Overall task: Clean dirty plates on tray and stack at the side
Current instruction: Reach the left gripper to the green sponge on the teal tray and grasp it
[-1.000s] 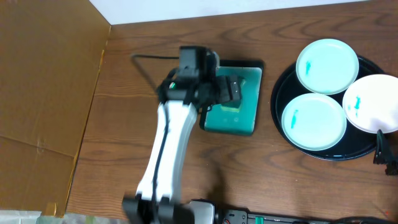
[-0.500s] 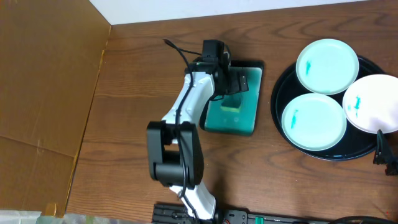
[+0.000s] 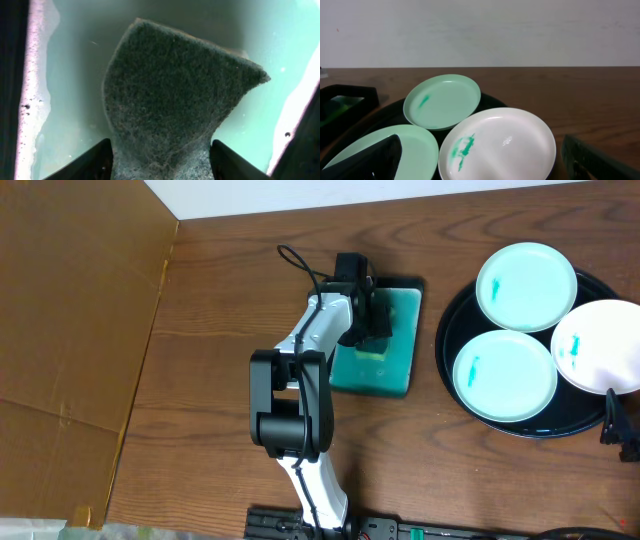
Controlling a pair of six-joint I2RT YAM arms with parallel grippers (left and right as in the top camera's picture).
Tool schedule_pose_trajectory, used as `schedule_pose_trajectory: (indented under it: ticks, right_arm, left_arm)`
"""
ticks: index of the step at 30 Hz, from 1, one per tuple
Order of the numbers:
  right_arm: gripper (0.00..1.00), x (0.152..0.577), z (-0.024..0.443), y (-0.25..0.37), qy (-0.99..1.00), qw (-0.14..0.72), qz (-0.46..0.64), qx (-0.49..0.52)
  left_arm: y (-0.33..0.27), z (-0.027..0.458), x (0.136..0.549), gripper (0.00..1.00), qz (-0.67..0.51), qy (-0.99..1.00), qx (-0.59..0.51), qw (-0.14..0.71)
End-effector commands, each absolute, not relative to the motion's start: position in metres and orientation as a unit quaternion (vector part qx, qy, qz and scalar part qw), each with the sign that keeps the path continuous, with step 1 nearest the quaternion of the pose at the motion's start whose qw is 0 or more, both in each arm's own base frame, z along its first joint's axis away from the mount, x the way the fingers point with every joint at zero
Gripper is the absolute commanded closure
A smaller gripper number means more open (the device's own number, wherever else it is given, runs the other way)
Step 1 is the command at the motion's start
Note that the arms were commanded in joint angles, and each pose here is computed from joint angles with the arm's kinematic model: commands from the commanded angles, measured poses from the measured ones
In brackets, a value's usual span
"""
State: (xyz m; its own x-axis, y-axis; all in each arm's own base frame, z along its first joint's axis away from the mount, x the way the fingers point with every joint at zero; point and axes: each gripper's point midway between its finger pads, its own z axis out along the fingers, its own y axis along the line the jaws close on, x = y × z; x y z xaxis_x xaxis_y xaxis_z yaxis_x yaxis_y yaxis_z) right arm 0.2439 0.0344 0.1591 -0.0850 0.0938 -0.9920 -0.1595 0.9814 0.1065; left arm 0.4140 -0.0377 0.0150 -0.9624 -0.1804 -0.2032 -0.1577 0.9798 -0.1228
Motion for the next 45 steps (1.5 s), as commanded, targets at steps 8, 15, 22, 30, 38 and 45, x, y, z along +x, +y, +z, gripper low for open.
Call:
schedule_pose_trajectory:
  ticks: [8,15,22,30,38,45]
  right_arm:
    - [0.01,0.244,0.158,0.03,0.73,0.678,0.083,-0.021]
    - [0.01,0.244,0.158,0.03,0.73,0.678,0.083,-0.021]
    - [0.01,0.244,0.158,0.03,0.731,0.677,0.083,-0.021]
    - [0.01,0.244,0.158,0.03,0.73,0.678,0.083,-0.021]
    - [0.01,0.244,0.158,0.03,0.73,0.678,0.083,-0.02]
    - [0.01,0.244,0.158,0.03,0.731,0.677,0.083,-0.021]
  left_arm:
    - [-0.035,0.017,0.419,0.3,-0.047,0.989,-0.083,0.115]
    - [-0.035,0.009,0.415,0.4,-0.046,0.99,-0.083,0.107]
    - [-0.034,0.009,0.415,0.53,-0.046,0.99,-0.083,0.106]
    - [-0.034,0.004,0.408,0.26,-0.044,0.991,-0.084,0.096]
    - [-0.034,0.0,0.409,0.26,-0.044,0.991,-0.083,0.096]
    - [-0.034,-0.007,0.407,0.29,-0.043,0.992,-0.084,0.087]
